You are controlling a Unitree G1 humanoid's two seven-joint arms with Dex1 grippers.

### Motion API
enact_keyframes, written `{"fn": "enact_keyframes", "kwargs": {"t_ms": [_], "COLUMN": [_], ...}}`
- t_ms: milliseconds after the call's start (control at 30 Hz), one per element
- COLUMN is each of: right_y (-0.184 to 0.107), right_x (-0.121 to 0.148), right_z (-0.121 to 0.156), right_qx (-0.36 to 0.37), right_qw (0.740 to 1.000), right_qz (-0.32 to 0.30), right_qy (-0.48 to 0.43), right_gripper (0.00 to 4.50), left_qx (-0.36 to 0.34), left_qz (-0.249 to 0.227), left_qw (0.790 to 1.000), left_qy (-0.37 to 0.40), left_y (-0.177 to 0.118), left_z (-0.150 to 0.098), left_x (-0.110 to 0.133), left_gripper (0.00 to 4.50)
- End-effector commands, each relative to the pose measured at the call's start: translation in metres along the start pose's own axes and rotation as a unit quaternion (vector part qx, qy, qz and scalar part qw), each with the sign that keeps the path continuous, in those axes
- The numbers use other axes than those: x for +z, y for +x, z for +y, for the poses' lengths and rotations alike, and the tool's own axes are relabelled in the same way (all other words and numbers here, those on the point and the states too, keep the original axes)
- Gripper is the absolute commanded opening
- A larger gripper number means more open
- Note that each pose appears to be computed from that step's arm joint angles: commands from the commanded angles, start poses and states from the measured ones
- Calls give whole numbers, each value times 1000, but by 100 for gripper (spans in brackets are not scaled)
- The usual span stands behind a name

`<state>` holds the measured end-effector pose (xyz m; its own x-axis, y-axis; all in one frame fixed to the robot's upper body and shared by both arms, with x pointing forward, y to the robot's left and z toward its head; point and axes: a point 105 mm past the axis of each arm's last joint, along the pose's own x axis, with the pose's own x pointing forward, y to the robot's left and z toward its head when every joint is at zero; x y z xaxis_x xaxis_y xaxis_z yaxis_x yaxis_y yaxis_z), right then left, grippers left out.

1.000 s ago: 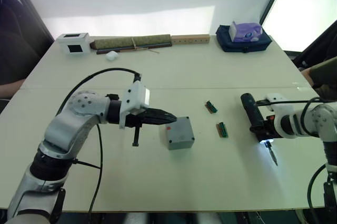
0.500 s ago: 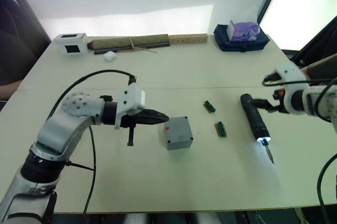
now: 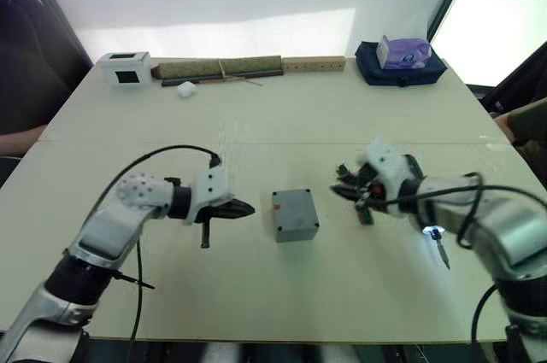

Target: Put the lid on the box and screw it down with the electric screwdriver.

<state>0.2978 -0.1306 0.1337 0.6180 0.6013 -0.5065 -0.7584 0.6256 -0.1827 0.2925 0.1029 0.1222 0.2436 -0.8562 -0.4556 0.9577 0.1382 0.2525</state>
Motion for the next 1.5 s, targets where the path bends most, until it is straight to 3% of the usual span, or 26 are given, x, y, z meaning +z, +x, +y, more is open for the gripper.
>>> {"fn": "enact_keyframes", "kwargs": {"t_ms": [33,300,600,867,1100,1200,1500], "right_y": [6,17,3,-9,-12,2,43], "right_x": [3,-4,-4,-4,2,5,6], "right_z": [7,27,47,39,-7,-24,-16], "right_qx": [20,73,129,103,13,-6,39], "right_qw": [1000,997,991,993,999,1000,999], "right_qz": [-17,-1,1,14,0,-18,-34], "right_qy": [-17,-32,-39,-50,-42,-13,12], "right_gripper": [5,5,5,5,5,5,5], "left_qx": [4,-7,12,43,-39,-95,-111], "left_qz": [-9,-16,-18,6,5,2,-11], "left_qw": [1000,1000,999,998,999,995,994], "left_qy": [28,25,31,34,22,20,20], "left_y": [2,16,41,35,10,8,25], "left_z": [5,7,25,40,7,-17,-27], "left_x": [10,10,8,-5,-5,-1,10], "left_gripper": [0,0,0,0,0,0,0]}}
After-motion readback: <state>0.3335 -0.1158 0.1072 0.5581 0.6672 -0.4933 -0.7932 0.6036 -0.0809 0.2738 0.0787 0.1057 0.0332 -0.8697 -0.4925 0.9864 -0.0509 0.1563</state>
